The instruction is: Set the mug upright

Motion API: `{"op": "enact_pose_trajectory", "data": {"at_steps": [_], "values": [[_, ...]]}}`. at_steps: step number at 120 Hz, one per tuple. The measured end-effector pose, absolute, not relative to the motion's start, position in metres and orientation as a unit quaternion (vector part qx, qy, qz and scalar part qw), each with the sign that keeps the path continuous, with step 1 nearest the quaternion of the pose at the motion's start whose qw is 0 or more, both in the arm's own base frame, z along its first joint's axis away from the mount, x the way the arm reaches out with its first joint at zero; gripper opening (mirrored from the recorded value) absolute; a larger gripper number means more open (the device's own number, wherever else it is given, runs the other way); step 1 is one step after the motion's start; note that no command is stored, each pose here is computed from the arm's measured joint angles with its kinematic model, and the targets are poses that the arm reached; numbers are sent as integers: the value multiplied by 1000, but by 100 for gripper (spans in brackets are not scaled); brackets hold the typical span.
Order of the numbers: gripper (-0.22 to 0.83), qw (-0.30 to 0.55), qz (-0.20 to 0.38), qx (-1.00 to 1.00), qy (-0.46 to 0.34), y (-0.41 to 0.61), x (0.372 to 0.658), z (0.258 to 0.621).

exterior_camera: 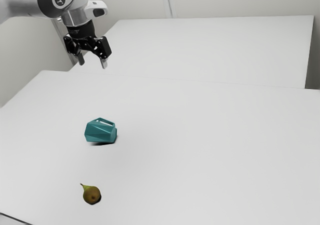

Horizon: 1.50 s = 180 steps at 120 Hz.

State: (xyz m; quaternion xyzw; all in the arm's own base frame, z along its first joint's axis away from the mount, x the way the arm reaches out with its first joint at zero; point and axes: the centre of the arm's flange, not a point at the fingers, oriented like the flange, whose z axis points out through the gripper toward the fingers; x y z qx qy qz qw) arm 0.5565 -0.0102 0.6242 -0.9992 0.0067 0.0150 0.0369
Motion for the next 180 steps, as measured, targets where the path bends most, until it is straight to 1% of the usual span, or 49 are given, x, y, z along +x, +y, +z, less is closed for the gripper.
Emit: {"op": "enact_pose_trajectory", "data": {"at_steps": [46, 61, 96, 111, 127, 146, 180], "values": [[60, 37, 8, -999, 4, -7, 545, 633], [60, 35, 13, -999, 4, -2, 543, 629], [60, 4, 22, -999, -22, 52, 539, 621], [60, -20, 30, -999, -40, 86, 530, 604], [60, -53, 25, -997, -53, 119, 521, 590], [60, -100, 15, -993, -52, 140, 512, 553], [60, -179, -43, -982, -51, 174, 502, 504]]}}
